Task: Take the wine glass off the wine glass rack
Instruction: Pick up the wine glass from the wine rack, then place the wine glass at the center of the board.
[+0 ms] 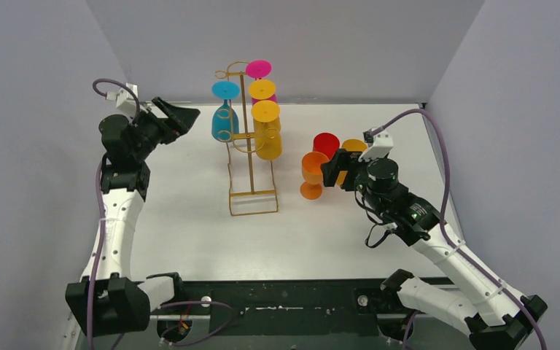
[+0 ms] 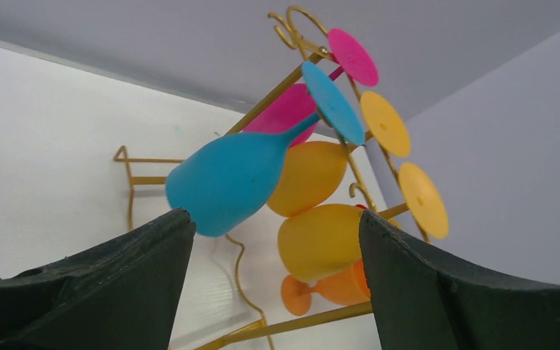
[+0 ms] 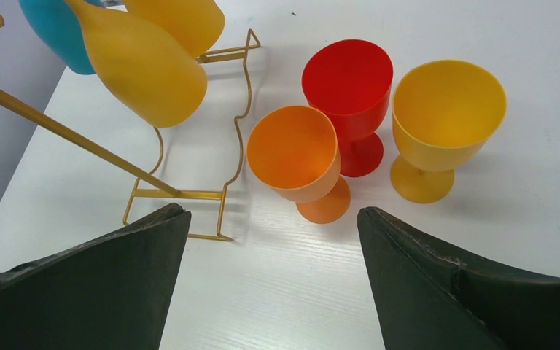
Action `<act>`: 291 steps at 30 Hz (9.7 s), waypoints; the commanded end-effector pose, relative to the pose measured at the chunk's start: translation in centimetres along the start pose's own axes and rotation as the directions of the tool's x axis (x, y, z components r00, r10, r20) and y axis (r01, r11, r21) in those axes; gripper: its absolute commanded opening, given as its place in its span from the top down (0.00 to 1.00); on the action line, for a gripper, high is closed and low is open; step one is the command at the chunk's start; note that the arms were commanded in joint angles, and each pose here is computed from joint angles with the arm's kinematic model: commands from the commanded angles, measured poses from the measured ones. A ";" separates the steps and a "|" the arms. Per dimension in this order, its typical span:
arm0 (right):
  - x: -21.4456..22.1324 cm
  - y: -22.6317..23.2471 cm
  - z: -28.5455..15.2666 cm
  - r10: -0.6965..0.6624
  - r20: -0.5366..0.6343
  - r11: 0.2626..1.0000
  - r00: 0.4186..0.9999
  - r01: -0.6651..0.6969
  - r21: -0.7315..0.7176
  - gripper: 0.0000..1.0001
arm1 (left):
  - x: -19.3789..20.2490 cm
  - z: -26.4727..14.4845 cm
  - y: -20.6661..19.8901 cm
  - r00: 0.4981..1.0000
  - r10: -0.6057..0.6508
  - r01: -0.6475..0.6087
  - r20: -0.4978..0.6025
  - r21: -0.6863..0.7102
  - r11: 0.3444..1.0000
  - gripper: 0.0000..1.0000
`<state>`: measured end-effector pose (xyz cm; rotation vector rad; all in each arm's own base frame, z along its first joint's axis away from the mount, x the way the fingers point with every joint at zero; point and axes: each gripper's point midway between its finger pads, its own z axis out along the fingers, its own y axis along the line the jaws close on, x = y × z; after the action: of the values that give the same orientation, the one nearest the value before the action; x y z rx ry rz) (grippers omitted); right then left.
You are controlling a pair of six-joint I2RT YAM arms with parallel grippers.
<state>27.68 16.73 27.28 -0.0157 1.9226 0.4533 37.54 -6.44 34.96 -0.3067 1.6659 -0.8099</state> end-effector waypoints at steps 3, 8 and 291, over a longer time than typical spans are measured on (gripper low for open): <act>-3.2 -0.2 -1.4 -0.002 0.078 1.000 0.997 0.001 0.012 0.11 | -4.8 3.4 -5.2 0.999 -0.014 0.006 0.031 0.237 0.971 0.20; -2.6 -0.3 -0.6 0.009 0.063 1.000 0.998 -0.010 0.022 0.10 | -5.6 6.7 -4.4 0.999 -0.041 0.035 0.021 0.227 0.973 0.24; -2.3 12.1 -6.7 0.096 -0.054 0.595 0.994 -0.101 -0.798 0.18 | 27.4 -23.6 -14.7 0.821 0.560 -0.146 0.110 0.989 0.019 1.00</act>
<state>24.15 23.38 30.91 -0.2571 1.7789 1.1123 7.09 -25.94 24.27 1.0919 1.2206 -1.4687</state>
